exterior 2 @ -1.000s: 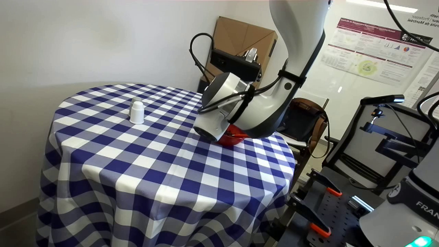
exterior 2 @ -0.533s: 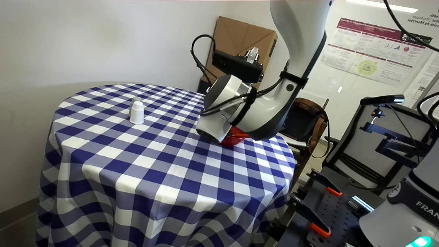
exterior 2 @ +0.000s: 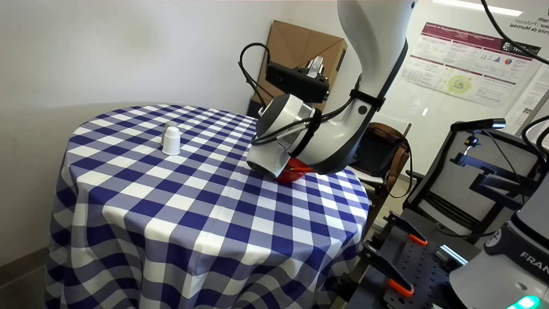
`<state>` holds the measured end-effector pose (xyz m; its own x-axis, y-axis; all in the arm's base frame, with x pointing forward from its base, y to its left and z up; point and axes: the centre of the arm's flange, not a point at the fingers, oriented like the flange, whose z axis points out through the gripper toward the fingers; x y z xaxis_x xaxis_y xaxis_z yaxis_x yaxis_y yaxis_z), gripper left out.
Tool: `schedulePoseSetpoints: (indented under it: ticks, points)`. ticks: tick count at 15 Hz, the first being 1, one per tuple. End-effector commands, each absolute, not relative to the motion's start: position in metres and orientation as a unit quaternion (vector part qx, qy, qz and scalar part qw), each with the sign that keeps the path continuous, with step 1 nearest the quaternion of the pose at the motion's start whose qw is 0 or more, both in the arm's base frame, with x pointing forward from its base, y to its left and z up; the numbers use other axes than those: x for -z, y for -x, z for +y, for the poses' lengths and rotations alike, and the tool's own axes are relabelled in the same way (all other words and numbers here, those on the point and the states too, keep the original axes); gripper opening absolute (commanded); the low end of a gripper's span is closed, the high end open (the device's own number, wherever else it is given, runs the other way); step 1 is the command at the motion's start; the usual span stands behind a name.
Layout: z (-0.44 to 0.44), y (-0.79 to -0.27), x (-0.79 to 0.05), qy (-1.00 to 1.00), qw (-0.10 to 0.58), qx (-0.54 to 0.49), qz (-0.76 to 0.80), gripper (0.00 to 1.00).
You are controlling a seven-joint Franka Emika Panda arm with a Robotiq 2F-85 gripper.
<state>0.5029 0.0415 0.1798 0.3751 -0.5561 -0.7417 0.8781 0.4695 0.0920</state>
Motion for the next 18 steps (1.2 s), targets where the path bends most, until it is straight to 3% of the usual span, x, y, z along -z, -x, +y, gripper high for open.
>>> schedulePoseSetpoints:
  ticks: [1,18]
  points:
    - [0.042,-0.502,-0.180,-0.220,0.809,0.445,0.313,0.12]
    - [0.041,-0.521,-0.195,-0.310,0.772,0.466,0.301,0.12]
